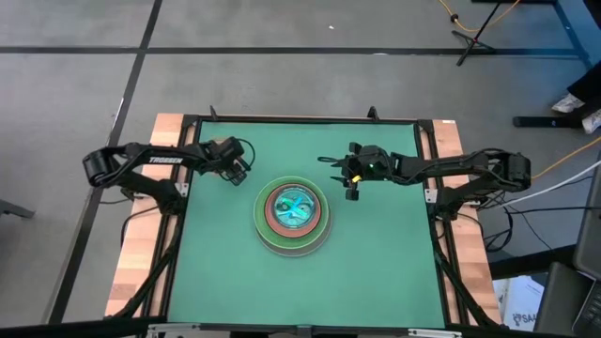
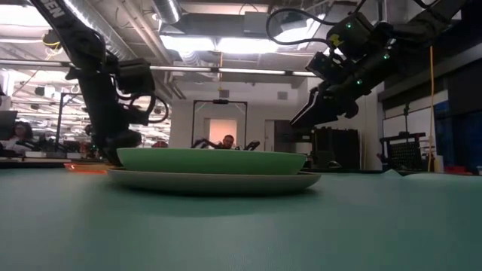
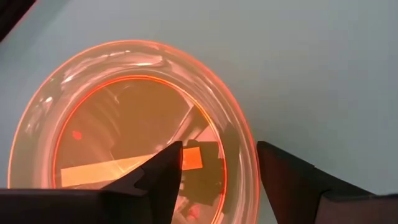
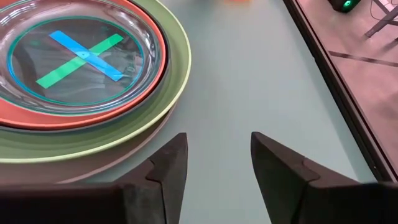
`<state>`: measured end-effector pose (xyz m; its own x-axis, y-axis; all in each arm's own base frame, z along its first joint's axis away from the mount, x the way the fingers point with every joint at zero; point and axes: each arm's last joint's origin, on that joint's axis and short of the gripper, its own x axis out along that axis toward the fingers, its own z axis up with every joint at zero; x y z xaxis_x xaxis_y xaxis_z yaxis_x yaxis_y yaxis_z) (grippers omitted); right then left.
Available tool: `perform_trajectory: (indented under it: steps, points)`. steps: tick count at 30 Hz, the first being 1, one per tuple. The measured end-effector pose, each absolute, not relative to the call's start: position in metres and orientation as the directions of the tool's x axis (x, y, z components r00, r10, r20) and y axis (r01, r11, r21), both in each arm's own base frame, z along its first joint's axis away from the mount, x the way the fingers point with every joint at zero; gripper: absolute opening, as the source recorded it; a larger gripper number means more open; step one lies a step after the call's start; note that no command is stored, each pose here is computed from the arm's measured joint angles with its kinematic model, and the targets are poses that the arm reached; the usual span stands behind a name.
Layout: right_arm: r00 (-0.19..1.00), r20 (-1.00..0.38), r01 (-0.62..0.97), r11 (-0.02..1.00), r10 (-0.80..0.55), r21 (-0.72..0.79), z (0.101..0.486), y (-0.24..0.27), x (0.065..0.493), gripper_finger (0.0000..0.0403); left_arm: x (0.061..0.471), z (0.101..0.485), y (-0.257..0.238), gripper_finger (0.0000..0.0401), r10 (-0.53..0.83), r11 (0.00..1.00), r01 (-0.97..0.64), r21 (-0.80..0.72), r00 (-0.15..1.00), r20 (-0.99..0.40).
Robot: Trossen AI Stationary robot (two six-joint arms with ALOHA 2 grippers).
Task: Stack plastic plates
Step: Stack the light orange plate on the blue plate
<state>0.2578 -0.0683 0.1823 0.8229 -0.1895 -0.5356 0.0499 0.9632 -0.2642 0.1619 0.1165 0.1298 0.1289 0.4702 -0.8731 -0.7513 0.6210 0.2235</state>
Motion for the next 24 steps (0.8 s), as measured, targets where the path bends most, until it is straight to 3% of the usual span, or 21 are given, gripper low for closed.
perform_trajectory:
  steps: [4,16,24]
  points:
    - [0.823,-0.536,0.050,0.963,-0.189,-0.264,0.182,-0.068,0.258,0.0170,0.163,0.127,0.117,0.0175,0.464,0.629,-0.742,0.230,0.121,-0.878]
    - [0.825,-0.526,0.067,0.959,-0.209,-0.276,0.183,-0.069,0.258,0.0170,0.168,0.125,0.112,0.0013,0.465,0.681,-0.687,0.253,0.139,-0.874]
    - [0.824,-0.529,0.068,0.963,-0.202,-0.261,0.183,-0.069,0.258,0.0170,0.184,0.132,0.099,0.0002,0.455,0.759,-0.601,0.252,0.212,-0.865]
